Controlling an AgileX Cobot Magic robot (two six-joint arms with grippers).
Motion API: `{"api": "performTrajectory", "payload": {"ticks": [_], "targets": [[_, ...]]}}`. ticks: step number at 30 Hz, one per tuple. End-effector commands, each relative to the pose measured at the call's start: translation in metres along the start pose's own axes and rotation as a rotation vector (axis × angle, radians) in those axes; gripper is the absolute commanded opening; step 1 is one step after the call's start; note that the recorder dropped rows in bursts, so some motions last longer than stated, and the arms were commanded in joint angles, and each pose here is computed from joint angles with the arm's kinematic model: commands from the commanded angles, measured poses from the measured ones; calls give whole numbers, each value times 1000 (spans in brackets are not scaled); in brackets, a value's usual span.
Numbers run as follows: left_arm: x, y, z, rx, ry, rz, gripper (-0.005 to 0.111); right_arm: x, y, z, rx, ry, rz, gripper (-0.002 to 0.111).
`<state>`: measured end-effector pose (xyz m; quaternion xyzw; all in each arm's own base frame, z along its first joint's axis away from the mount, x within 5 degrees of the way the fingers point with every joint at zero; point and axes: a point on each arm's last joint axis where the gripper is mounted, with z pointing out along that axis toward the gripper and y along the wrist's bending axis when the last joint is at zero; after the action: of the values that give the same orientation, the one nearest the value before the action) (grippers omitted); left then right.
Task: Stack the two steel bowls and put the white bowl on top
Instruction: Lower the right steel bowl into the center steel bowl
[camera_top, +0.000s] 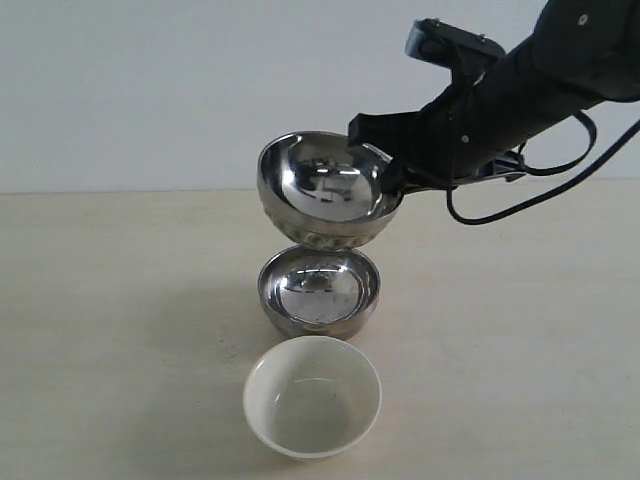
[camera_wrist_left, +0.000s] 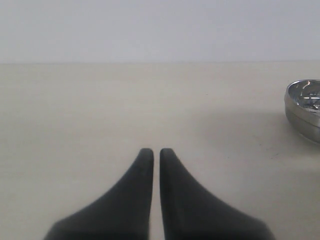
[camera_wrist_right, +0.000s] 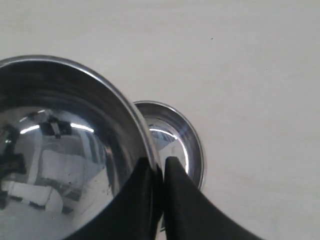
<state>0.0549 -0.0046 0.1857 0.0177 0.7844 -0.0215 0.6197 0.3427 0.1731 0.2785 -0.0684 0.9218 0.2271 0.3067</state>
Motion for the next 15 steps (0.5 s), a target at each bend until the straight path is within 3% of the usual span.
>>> {"api": "performTrajectory", "payload": {"ticks": [1, 15], "targets": [[1, 0, 0, -1, -6, -18, 4, 3, 6, 19, -5, 35, -3, 0], [1, 0, 0, -1, -6, -18, 4, 20, -10, 60, 54, 125, -21, 0]]}}
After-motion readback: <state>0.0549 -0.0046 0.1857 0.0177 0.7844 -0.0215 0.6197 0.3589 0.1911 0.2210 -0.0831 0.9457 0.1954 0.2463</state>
